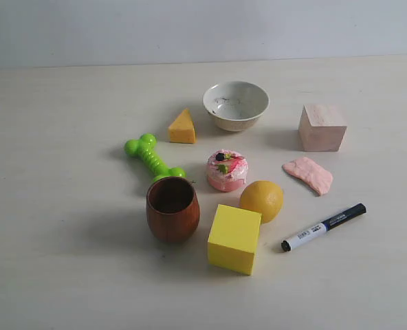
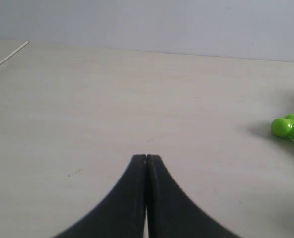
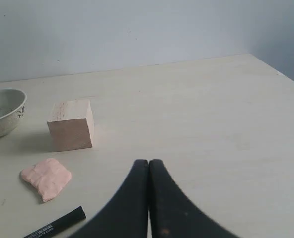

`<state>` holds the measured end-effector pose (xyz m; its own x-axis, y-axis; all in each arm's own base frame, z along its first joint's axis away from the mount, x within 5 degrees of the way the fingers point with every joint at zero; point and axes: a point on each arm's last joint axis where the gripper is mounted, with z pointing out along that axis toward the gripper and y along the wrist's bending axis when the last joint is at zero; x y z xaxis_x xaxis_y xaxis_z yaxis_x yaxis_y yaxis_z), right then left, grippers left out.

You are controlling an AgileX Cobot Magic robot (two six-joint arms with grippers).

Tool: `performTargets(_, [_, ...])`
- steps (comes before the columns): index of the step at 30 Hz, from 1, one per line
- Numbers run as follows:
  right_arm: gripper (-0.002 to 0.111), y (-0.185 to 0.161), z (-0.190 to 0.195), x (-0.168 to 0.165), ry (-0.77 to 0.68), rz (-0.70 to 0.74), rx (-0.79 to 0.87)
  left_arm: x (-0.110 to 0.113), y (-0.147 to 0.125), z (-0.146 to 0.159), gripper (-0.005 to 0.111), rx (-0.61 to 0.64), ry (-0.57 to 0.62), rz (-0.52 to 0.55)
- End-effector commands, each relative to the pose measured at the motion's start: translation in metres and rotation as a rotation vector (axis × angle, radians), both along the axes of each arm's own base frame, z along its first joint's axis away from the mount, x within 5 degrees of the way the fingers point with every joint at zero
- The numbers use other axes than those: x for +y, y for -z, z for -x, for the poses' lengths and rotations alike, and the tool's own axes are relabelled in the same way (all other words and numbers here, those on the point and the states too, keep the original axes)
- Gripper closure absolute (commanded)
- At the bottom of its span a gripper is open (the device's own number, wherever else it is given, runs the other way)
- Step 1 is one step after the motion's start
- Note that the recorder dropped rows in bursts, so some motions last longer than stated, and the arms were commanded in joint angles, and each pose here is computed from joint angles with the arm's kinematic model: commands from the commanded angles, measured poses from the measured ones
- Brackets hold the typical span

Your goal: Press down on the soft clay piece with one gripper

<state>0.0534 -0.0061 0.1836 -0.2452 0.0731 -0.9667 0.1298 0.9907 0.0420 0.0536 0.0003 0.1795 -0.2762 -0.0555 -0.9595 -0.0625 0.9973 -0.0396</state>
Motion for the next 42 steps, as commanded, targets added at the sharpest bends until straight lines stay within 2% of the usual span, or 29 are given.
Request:
performTargets(1, [0.108, 0.001, 0.000, 0.000, -0.002, 0.004, -0.007, 0.000, -0.002, 0.000, 0.107, -0.017, 0.004, 0.008])
performTargets(22, [0.108, -0.001, 0.000, 0.000, -0.001, 0.008, -0.026, 0.000, -0.002, 0.000, 0.107, -0.017, 0.004, 0.008])
performTargets(25, [0.108, -0.011, -0.002, -0.001, 0.002, 0.021, -0.131, 0.000, -0.002, 0.000, 0.107, -0.017, 0.004, 0.008])
performTargets(29, [0.108, -0.035, -0.002, -0.001, 0.010, 0.055, -0.396, 0.000, -0.002, 0.000, 0.107, -0.017, 0.004, 0.008])
performTargets(32, [0.108, -0.047, 0.001, -0.001, 0.014, 0.071, -0.529, 0.000, -0.002, 0.000, 0.107, -0.017, 0.004, 0.008])
performTargets(42, [0.108, -0.053, 0.003, -0.001, 0.016, 0.080, -0.596, 0.000, -0.002, 0.000, 0.107, -0.017, 0.004, 0.008])
